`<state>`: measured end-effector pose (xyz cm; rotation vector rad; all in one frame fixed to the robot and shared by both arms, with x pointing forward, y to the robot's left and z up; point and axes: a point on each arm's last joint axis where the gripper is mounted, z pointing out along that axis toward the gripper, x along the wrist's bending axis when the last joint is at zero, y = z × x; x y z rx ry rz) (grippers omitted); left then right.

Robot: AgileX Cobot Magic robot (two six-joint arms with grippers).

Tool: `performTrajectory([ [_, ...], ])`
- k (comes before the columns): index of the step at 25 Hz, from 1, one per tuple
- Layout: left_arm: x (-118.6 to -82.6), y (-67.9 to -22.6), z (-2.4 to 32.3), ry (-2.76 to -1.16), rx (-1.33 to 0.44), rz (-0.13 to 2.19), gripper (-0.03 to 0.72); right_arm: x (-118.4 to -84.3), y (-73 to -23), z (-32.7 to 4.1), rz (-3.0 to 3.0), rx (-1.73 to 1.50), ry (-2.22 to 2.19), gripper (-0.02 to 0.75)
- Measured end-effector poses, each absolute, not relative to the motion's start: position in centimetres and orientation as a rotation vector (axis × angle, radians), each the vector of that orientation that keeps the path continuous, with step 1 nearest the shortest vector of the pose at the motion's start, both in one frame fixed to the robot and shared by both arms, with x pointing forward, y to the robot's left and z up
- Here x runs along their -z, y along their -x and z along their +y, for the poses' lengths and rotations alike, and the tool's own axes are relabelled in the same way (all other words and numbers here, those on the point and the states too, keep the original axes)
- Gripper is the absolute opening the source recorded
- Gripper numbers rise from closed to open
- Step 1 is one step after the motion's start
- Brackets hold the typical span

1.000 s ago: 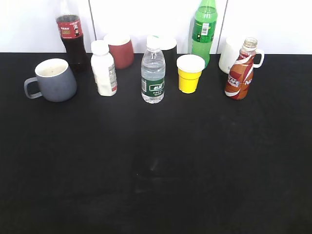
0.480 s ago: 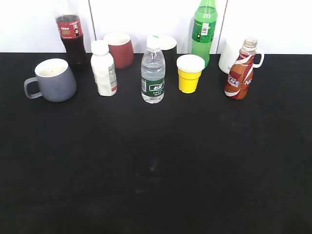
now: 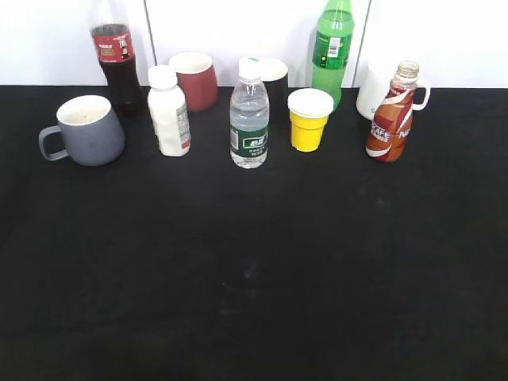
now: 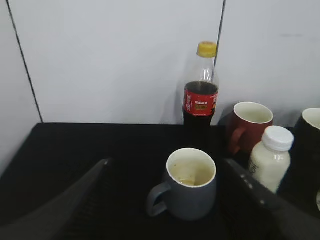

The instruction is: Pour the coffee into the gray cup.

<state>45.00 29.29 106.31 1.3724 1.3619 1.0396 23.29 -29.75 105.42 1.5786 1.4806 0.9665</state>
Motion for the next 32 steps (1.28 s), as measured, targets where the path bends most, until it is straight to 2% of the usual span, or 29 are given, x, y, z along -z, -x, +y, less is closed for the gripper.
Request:
performTrajectory([
  [6,-98.5,-51.4,29.0,-1.439,-0.975,1.433,0.489,-105.4,-23.3,-29.7,1.481,-0.966,-1.579,0.555],
  [12,-91.3,-54.4,28.8,-1.429,-0.972,1.424,0.489,-105.4,-23.3,-29.7,1.481,-0.966,-1.579,0.555],
  [16,-88.7,-54.7,29.4,-1.378,-0.993,1.485,0.538,-105.4,-23.3,-29.7,1.481,-0.966,-1.579,0.555],
  [20,-86.2,-55.2,29.6,-1.376,-0.996,1.524,0.545,-105.4,-23.3,-29.7,1.481,-0.966,-1.579,0.555],
  [26,-86.9,-58.0,30.2,-1.31,-1.046,1.491,0.545,-105.4,-23.3,-29.7,1.481,-0.966,-1.579,0.555],
  [32,-84.9,-58.9,30.8,-1.364,-1.019,1.503,0.545,-105.4,-23.3,-29.7,1.481,-0.966,-1.579,0.555],
])
